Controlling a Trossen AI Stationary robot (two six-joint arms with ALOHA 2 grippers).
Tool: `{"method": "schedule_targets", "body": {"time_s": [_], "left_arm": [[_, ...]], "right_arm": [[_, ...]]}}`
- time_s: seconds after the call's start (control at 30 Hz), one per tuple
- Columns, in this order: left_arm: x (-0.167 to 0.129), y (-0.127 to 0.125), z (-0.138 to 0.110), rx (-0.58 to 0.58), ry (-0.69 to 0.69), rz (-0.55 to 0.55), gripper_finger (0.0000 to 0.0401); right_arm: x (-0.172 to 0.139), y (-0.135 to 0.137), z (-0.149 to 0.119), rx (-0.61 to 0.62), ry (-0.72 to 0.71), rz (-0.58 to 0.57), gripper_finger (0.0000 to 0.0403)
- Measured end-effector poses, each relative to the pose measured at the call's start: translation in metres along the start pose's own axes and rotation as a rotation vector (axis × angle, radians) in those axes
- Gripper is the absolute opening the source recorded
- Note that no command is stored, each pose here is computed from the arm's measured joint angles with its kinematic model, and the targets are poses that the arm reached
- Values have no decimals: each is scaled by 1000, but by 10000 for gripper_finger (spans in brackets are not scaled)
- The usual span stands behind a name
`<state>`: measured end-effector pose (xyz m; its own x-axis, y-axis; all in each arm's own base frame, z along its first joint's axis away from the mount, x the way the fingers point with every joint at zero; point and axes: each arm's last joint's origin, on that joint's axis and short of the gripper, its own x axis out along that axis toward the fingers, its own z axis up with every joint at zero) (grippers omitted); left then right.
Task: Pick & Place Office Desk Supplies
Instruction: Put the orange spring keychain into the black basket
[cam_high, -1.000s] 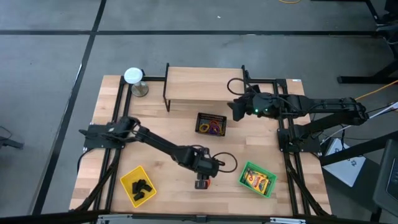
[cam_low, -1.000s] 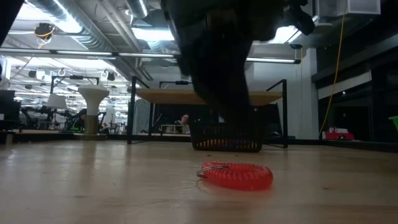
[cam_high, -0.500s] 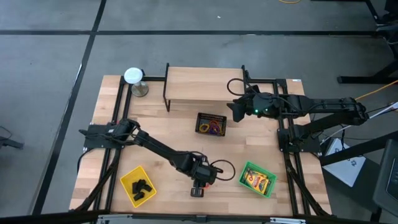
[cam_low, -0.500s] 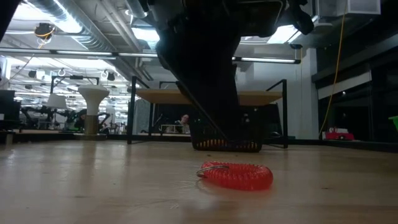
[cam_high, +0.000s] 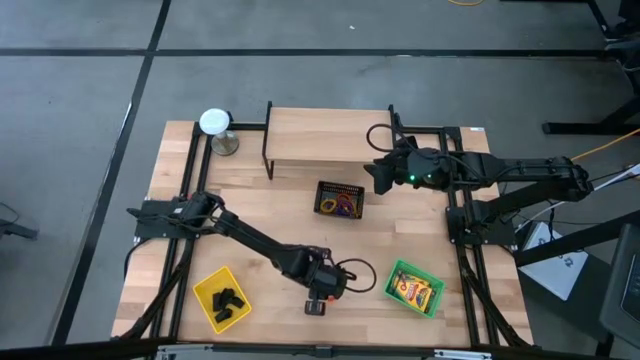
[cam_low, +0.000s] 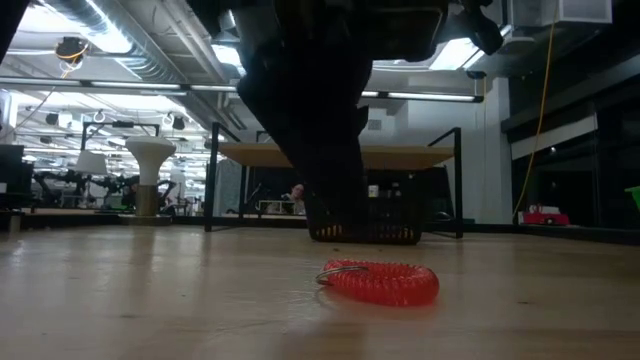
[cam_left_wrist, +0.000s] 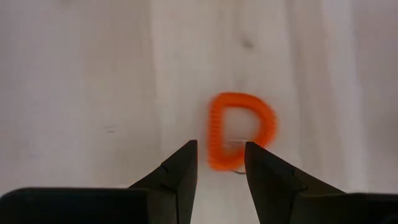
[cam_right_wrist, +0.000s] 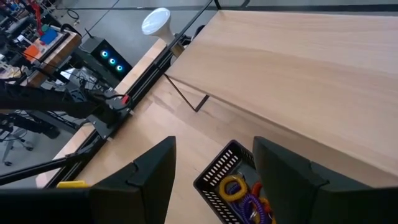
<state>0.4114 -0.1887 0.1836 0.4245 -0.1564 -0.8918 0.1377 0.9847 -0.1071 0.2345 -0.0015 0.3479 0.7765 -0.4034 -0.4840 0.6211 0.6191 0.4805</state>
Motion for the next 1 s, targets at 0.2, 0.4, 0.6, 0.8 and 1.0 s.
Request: {"method": "schedule_targets", "body": {"time_s": [0.2,0.4,0.6,0.8,1.0], "left_arm": [[0,9,2,-3,1,22,127],[9,11,3,6,11,-40,127],[19,8,0,9,14,-25,127],[23,11,-3,-2,39,25,127],[30,14,-4,3,47,52,120]], "right_arm": [[0,0,0,7,-3,4,215],[0,1,0,23,-5,5,215],[0,1,1,24,-6,7,215],[0,1,1,24,-6,8,215],[0,1,1,24,-6,8,215]]}}
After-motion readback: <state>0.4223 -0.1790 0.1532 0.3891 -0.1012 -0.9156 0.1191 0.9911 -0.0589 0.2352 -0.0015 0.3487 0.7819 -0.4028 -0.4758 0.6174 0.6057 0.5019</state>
